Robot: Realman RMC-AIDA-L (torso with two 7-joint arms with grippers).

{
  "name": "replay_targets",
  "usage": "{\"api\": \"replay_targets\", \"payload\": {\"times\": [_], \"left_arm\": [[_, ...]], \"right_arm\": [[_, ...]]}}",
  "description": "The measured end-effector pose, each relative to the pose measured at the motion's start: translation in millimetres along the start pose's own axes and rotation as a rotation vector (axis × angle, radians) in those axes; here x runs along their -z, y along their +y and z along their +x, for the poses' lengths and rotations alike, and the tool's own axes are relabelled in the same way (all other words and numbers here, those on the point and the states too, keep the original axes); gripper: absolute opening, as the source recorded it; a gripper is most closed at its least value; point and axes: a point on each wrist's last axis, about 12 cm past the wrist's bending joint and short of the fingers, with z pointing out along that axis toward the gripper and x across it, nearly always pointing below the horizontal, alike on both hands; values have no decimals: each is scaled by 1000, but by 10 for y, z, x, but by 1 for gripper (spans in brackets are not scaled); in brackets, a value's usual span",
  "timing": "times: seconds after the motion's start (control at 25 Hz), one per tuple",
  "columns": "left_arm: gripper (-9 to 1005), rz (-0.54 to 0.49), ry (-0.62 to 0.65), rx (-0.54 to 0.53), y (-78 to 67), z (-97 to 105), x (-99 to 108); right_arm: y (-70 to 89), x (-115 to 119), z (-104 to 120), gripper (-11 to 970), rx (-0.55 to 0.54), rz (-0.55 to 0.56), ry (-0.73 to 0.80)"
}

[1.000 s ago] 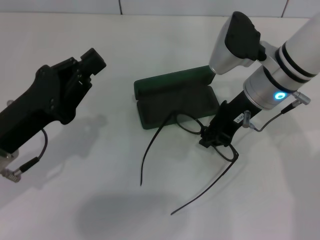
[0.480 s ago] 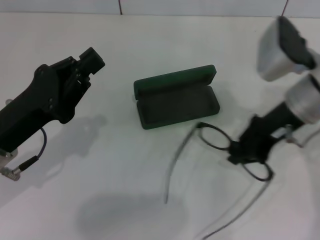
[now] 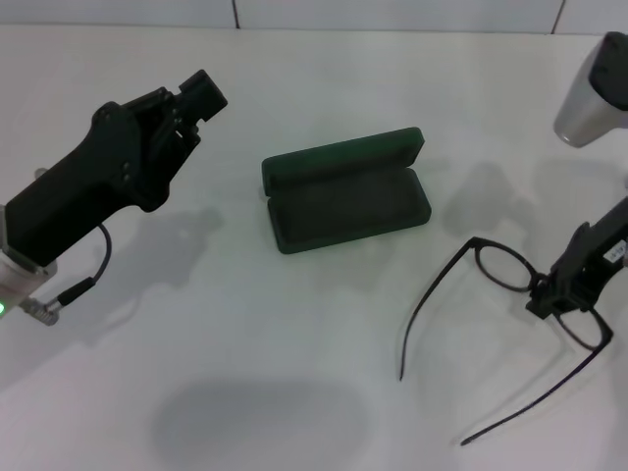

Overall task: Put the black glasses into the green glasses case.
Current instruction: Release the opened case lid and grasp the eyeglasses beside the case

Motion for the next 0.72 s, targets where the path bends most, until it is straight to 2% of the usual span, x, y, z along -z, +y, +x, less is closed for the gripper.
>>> {"api": "replay_targets", "payload": {"times": [0.08, 0.12, 0.2, 0.36, 0.6, 0.72], "left_arm": [[61, 0, 1, -1, 6, 2, -5], [61, -1, 1, -1, 5, 4, -1], [61, -4, 3, 0, 2, 7, 12], [61, -11, 4, 6, -1, 14, 33], [60, -6, 3, 12, 4, 14, 14], [60, -5, 1, 14, 0, 20, 9]], "right_arm": [[0, 0, 0, 141, 0, 0, 0], [-36, 44, -56, 142, -43, 47, 38], [-42, 66, -74, 145, -58, 60, 48], [-25, 99, -118, 151, -43, 69, 45], [-23, 98, -128, 359, -46, 75, 50], [-41, 100, -115, 381, -59, 83, 44]]}}
